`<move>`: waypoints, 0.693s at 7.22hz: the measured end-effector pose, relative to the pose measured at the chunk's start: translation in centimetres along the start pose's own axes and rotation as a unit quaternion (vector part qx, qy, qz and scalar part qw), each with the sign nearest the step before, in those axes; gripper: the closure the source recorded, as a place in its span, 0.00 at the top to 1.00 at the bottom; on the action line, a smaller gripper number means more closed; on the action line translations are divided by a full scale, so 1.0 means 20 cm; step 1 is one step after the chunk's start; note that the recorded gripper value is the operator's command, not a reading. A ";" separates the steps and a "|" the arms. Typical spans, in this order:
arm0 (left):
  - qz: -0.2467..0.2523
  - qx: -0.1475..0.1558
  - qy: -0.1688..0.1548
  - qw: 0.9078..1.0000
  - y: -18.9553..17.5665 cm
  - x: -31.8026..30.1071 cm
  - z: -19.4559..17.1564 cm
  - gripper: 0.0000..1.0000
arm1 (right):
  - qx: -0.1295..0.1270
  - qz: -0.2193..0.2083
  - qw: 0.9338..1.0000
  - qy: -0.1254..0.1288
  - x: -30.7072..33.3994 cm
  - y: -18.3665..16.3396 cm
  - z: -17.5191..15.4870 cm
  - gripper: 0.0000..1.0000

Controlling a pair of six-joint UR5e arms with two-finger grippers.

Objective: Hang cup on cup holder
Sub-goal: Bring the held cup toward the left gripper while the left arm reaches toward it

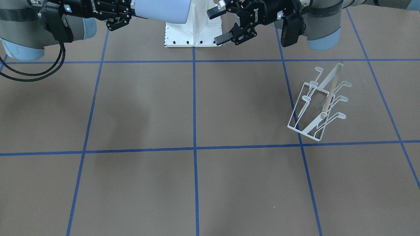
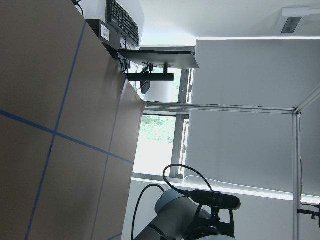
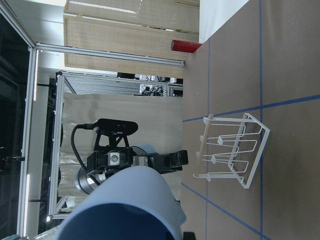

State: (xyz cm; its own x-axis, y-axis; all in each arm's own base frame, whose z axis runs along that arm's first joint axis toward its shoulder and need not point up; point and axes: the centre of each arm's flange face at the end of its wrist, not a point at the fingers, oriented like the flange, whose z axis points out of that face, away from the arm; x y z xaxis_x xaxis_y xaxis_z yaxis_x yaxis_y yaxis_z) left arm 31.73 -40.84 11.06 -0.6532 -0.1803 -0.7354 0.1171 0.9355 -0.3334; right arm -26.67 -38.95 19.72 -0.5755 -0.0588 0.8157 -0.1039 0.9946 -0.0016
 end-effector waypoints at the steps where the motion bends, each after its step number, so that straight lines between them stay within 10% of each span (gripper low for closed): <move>1: -0.026 0.008 0.017 0.999 0.01 0.03 0.02 0.97 | -0.004 -0.001 1.000 -0.007 0.01 0.02 0.01 0.00; 5: -0.066 0.000 0.024 0.998 0.10 -0.02 0.10 0.97 | -0.007 -0.009 0.999 -0.052 0.04 0.08 0.02 0.00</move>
State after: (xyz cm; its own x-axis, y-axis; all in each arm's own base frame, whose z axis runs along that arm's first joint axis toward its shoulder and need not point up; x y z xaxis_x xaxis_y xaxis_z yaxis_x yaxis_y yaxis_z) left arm 33.65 -39.52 9.56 -0.6982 -0.2867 -0.6559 0.0274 0.9049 -0.4247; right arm -27.68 -37.45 20.18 -0.6553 -0.0844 0.7506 -0.1043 0.9943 0.0208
